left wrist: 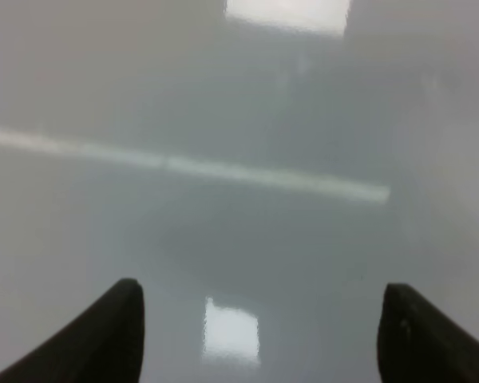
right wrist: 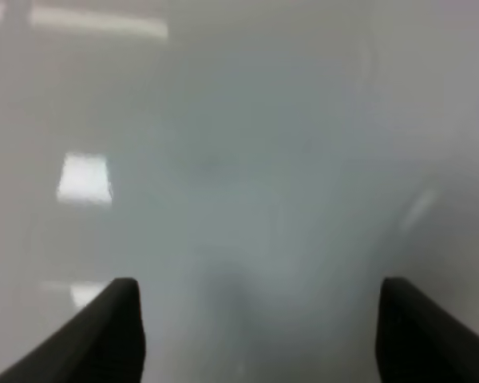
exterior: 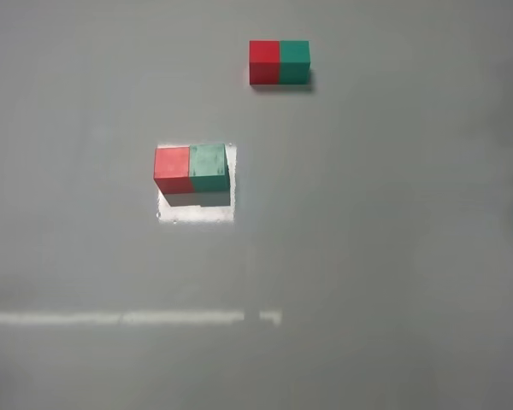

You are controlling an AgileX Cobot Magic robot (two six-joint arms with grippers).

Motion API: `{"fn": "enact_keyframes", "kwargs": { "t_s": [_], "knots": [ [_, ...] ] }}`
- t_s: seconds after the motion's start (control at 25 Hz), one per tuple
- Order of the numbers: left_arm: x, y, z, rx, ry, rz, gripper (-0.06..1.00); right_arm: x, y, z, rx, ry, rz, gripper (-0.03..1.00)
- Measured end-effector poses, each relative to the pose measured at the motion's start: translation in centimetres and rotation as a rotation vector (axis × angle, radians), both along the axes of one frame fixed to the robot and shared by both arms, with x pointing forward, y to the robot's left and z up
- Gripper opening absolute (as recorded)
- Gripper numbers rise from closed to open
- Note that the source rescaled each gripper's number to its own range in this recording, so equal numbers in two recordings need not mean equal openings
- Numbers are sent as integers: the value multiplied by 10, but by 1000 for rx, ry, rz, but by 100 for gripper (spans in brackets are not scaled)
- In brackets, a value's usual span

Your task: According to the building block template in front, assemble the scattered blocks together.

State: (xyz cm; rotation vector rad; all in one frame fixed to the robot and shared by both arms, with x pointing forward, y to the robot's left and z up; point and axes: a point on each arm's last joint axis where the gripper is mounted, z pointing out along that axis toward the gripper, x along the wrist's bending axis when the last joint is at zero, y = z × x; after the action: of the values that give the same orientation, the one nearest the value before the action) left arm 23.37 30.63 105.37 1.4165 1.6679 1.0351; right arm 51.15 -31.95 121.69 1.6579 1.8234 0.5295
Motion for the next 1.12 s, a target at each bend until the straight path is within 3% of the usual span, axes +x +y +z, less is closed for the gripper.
{"fn": "enact_keyframes", "kwargs": {
  "t_s": [0.2,0.56,0.92,1.12],
  "knots": [
    [0,0,0,0,0,0,53,-30,-5,10,6,-53,-25,47],
    [0,0,0,0,0,0,53,-94,-5,-30,-19,-10,-80,47],
    [0,0,0,0,0,0,53,-194,5,-62,32,-243,-111,46],
    [0,0,0,0,0,0,53,-222,10,-94,61,-291,-106,46]
  ]
}}
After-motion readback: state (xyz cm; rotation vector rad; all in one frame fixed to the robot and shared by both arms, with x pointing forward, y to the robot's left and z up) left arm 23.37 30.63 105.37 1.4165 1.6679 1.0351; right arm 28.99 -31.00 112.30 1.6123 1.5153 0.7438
